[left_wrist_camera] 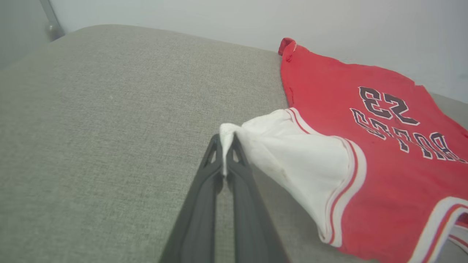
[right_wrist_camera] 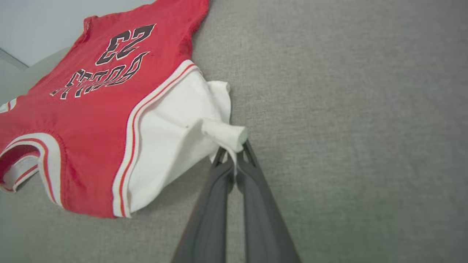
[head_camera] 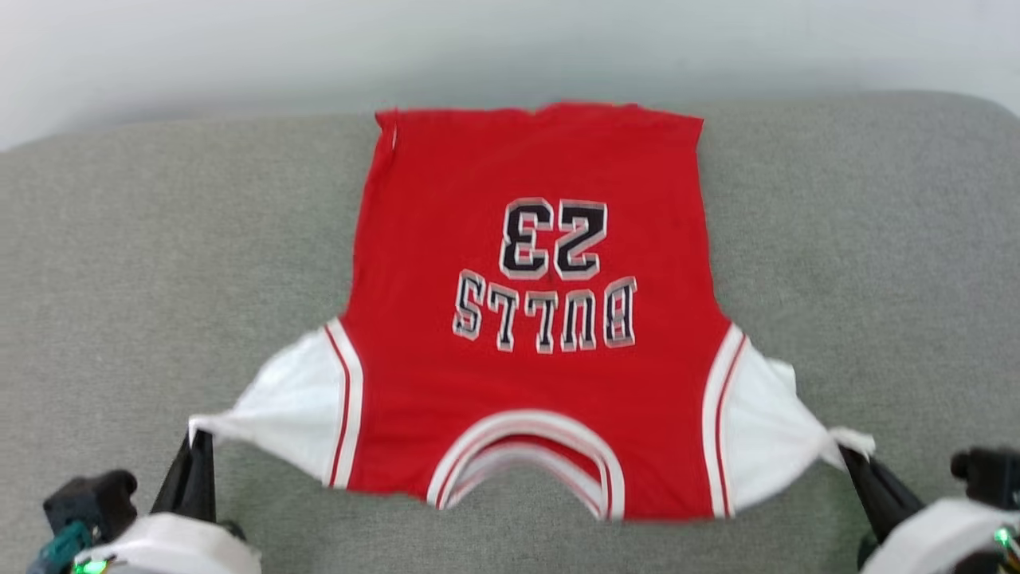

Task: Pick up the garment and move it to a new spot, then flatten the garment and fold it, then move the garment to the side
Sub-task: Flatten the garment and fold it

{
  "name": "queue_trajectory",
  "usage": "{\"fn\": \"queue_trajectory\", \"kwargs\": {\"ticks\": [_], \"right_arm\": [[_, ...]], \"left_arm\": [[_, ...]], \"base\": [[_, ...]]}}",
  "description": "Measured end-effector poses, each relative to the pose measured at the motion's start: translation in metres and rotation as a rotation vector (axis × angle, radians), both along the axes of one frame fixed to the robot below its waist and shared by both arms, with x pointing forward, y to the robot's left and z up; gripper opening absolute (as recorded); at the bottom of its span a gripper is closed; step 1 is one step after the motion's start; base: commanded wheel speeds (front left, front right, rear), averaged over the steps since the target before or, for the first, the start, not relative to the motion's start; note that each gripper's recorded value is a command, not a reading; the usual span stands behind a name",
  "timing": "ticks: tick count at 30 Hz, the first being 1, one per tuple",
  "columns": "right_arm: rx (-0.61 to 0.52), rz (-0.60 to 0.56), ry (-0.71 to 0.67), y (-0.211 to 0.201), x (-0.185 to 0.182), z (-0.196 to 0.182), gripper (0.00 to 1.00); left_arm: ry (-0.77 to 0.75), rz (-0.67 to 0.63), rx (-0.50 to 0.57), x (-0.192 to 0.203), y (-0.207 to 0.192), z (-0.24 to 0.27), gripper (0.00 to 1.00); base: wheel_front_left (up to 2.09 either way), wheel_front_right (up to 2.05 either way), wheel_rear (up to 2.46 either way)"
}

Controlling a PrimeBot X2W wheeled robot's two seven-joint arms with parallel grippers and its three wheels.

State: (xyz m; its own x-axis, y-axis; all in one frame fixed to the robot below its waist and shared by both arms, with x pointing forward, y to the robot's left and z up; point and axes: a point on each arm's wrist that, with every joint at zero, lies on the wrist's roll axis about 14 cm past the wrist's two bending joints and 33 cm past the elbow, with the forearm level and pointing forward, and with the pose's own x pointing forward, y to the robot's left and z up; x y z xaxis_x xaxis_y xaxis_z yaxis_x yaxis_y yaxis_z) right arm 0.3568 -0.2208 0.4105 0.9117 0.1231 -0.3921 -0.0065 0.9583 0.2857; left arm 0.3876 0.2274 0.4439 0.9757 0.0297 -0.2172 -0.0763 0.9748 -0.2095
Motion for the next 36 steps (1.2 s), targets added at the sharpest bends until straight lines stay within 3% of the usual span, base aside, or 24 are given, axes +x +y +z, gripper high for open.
{"fn": "queue_trajectory", "kwargs": {"ticks": [10, 11, 12, 16, 20, 25, 36], "right_arm": [[-0.063, -0.006, 0.231, -0.006, -0.081, -0.026, 0.03], [-0.065, -0.007, 0.249, -0.006, -0.084, -0.027, 0.33], [-0.062, -0.004, 0.26, -0.004, -0.085, -0.028, 1.0], [-0.043, -0.012, 0.207, 0.001, -0.067, -0.014, 1.0], [-0.041, -0.073, 0.038, -0.013, -0.011, 0.023, 1.0], [-0.02, -0.123, -0.027, -0.03, 0.053, 0.042, 1.0], [-0.031, -0.026, 0.171, -0.012, 0.188, 0.033, 1.0]], "left_arm": [[0.113, 0.012, 0.007, -0.063, 0.0, -0.007, 0.0], [0.114, 0.007, 0.013, -0.065, 0.0, -0.006, 0.0], [0.106, 0.004, 0.01, -0.066, -0.001, -0.004, 0.0], [0.059, -0.02, -0.02, -0.067, -0.013, 0.004, 0.0], [-0.022, -0.049, -0.035, -0.053, -0.026, 0.02, 0.0], [-0.108, -0.066, -0.039, -0.038, -0.035, 0.038, 0.0], [-0.246, -0.084, -0.049, -0.012, -0.049, 0.068, 0.0]], "base": [[0.0, 0.0, 0.0], [0.0, 0.0, 0.0], [0.0, 0.0, 0.0], [0.0, 0.0, 0.0], [0.0, 0.0, 0.0], [0.0, 0.0, 0.0], [0.0, 0.0, 0.0]]}}
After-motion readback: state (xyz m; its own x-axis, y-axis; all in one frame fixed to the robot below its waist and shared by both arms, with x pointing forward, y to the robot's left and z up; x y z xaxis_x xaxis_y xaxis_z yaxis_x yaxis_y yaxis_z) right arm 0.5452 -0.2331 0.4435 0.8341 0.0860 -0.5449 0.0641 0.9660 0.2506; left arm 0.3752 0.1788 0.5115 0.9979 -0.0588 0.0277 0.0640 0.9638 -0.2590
